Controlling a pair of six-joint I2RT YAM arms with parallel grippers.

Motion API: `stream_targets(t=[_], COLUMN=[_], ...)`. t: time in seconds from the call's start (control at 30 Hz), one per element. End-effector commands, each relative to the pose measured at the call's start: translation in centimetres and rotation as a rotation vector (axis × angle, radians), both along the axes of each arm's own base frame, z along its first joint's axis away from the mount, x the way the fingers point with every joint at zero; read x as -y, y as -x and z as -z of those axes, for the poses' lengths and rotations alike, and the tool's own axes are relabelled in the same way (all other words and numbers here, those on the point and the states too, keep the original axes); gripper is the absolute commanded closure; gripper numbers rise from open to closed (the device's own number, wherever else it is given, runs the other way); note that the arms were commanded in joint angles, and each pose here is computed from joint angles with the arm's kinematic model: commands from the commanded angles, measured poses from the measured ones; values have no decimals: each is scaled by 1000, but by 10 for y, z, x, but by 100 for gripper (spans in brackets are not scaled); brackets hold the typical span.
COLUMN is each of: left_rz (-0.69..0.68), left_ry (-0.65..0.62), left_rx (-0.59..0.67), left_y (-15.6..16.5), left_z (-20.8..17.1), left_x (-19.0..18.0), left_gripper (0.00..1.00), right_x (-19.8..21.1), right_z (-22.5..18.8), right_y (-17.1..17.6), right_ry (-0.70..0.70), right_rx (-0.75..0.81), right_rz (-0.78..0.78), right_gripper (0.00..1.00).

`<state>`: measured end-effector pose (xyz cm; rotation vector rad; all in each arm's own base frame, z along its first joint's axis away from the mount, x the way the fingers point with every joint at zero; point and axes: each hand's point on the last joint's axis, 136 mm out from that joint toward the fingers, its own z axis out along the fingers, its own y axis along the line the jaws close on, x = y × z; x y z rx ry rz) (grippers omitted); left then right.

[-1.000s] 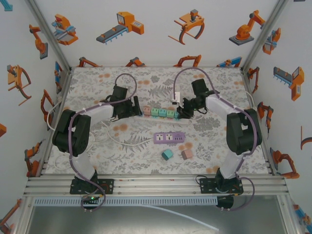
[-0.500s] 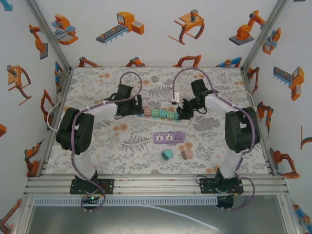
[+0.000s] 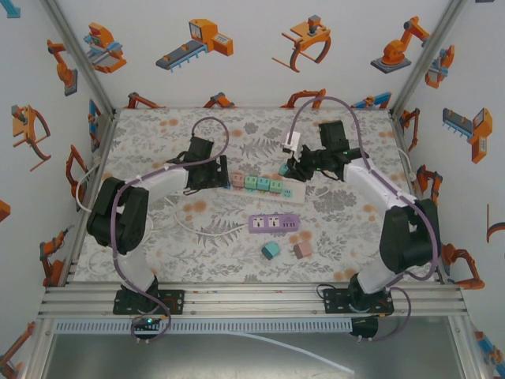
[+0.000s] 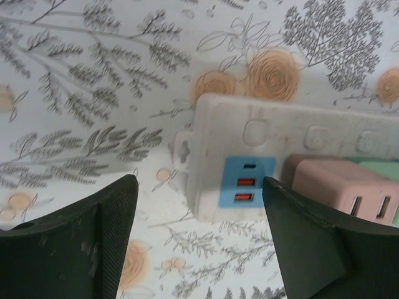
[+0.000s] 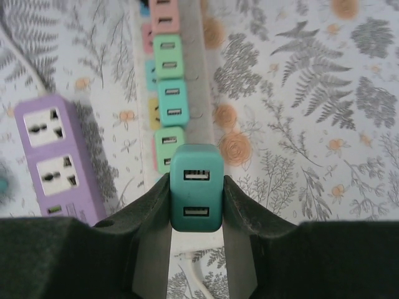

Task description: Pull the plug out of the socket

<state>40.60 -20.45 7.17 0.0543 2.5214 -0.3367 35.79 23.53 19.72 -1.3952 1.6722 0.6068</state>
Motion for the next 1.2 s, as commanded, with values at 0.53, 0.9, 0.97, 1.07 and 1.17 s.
stream_targets(t=[0.53, 0.9, 0.97, 1.07, 1.17], left_rz=[376, 1103, 1202, 1317, 1368], left_ry=[357, 292, 280, 269, 233], left_rx=[344, 497, 525, 558, 571], left_y=[90, 245, 265, 286, 293], left_z=[-218, -230, -222, -211, -201], left_x=[44, 79, 80, 81, 84], left_gripper=[21, 2, 3, 3, 3], right_x=[106, 126, 123, 116, 114], right_z=[-45, 77, 97, 115, 134], right_y=[40, 90, 97, 105, 110], right_ry=[-582, -620, -617, -586, -536], right_rx=[-547, -879, -925, -968, -1010], right_rz=[993, 1207, 1197, 1160, 1166], right_gripper=[81, 84, 84, 83, 83])
